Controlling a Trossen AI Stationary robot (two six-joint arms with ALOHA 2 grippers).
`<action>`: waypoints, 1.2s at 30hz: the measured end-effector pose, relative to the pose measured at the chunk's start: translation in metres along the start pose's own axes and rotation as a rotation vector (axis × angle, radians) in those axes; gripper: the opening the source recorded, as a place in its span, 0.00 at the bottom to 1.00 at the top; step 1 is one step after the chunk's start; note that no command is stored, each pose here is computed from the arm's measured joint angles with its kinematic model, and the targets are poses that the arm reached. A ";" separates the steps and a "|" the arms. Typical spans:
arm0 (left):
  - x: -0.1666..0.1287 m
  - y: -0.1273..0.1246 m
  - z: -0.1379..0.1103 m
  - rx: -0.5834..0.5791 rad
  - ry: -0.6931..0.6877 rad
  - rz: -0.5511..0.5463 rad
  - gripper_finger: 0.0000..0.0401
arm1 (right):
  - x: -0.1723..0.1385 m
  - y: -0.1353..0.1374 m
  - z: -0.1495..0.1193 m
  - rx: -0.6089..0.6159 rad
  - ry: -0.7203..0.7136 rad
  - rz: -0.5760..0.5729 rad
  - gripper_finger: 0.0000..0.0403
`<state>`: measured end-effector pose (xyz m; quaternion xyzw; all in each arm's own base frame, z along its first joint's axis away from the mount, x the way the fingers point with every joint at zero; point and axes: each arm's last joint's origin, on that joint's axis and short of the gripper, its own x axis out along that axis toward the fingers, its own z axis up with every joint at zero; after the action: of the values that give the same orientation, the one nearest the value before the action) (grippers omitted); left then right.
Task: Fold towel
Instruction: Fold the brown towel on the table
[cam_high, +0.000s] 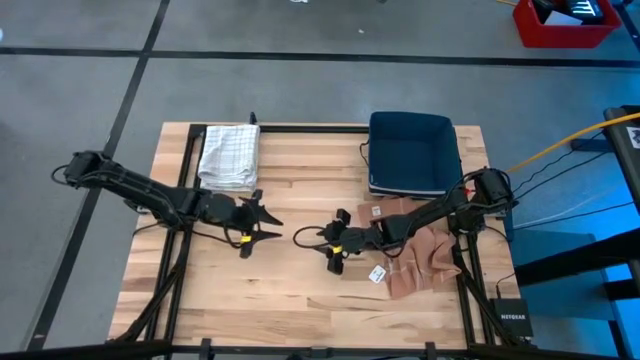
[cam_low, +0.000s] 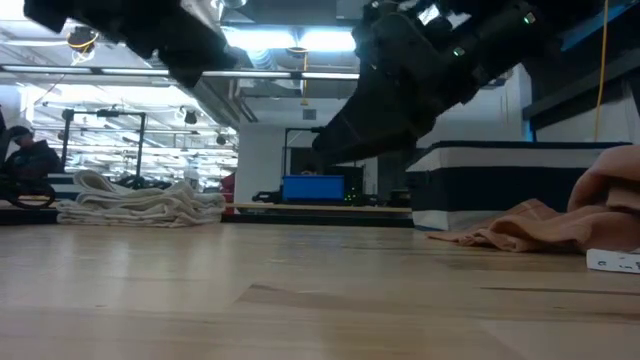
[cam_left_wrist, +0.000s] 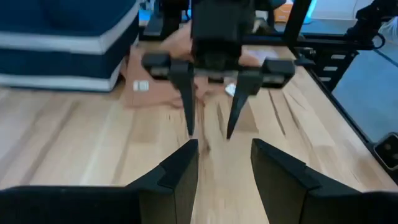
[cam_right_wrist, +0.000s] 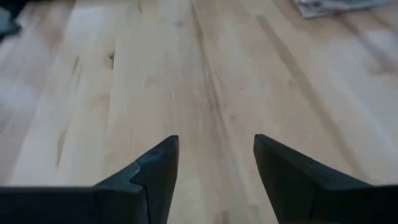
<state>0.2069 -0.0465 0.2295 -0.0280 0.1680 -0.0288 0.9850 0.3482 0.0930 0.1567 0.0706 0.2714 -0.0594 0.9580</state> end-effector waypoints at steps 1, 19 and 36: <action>-0.001 0.001 -0.003 -0.011 0.005 0.001 0.34 | -0.002 0.001 0.004 -0.025 0.007 -0.002 0.53; -0.004 0.003 -0.017 -0.067 0.083 0.014 0.34 | -0.081 0.017 0.035 0.020 0.838 -0.116 0.53; -0.004 0.003 -0.016 -0.062 0.073 0.026 0.34 | -0.062 0.011 -0.045 0.036 0.733 -0.313 0.53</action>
<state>0.1983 -0.0437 0.2154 -0.0555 0.2050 -0.0117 0.9771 0.2748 0.1158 0.1528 0.0618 0.6016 -0.1803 0.7757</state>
